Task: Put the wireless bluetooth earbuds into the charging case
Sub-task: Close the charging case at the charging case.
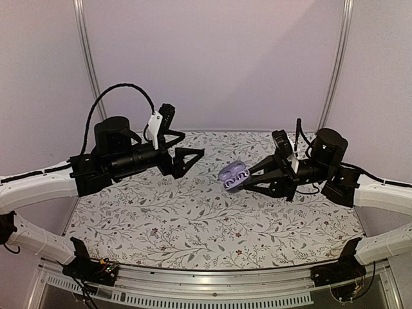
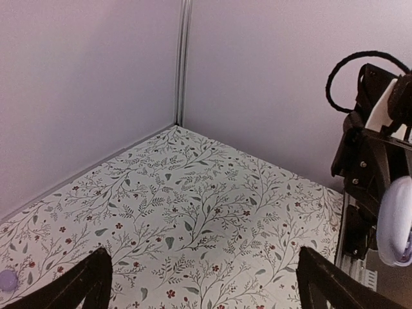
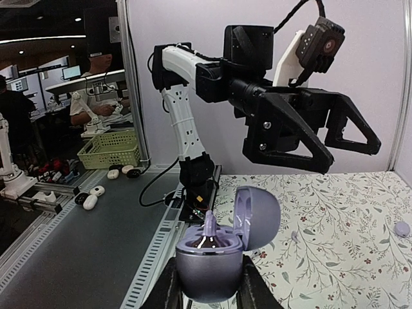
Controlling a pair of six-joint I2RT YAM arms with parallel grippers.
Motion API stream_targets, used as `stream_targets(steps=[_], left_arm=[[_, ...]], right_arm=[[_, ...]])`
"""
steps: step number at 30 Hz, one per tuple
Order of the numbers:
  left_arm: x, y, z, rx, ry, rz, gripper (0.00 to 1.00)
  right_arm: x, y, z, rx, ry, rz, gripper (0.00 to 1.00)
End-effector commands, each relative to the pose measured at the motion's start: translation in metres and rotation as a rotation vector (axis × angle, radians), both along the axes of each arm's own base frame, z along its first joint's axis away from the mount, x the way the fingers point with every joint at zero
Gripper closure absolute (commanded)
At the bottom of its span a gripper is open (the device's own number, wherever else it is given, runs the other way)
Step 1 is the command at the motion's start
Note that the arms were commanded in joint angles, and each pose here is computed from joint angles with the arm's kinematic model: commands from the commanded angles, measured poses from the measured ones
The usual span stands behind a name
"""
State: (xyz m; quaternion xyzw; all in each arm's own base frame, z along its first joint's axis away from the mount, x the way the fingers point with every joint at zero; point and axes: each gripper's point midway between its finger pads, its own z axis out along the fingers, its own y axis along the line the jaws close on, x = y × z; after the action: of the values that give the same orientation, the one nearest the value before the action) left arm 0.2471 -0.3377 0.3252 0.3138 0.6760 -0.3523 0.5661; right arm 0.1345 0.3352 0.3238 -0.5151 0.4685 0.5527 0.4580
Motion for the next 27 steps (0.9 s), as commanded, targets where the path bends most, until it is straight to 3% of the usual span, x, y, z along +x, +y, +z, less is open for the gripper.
stream_targets(steps=[1, 10, 27], left_arm=[[-0.016, -0.025, 0.009, 0.002, -0.038, -0.099, 0.0], [-0.039, -0.056, 0.007, 0.041, -0.058, -0.189, 0.0], [-0.052, -0.072, -0.001, 0.073, -0.06, -0.205, 0.0]], right_arm=[[-0.007, 0.005, -0.005, -0.044, 0.067, 0.084, 1.0], [-0.001, 0.011, -0.015, -0.073, 0.12, 0.088, 1.0], [0.006, 0.009, -0.01, -0.056, 0.117, 0.05, 1.0]])
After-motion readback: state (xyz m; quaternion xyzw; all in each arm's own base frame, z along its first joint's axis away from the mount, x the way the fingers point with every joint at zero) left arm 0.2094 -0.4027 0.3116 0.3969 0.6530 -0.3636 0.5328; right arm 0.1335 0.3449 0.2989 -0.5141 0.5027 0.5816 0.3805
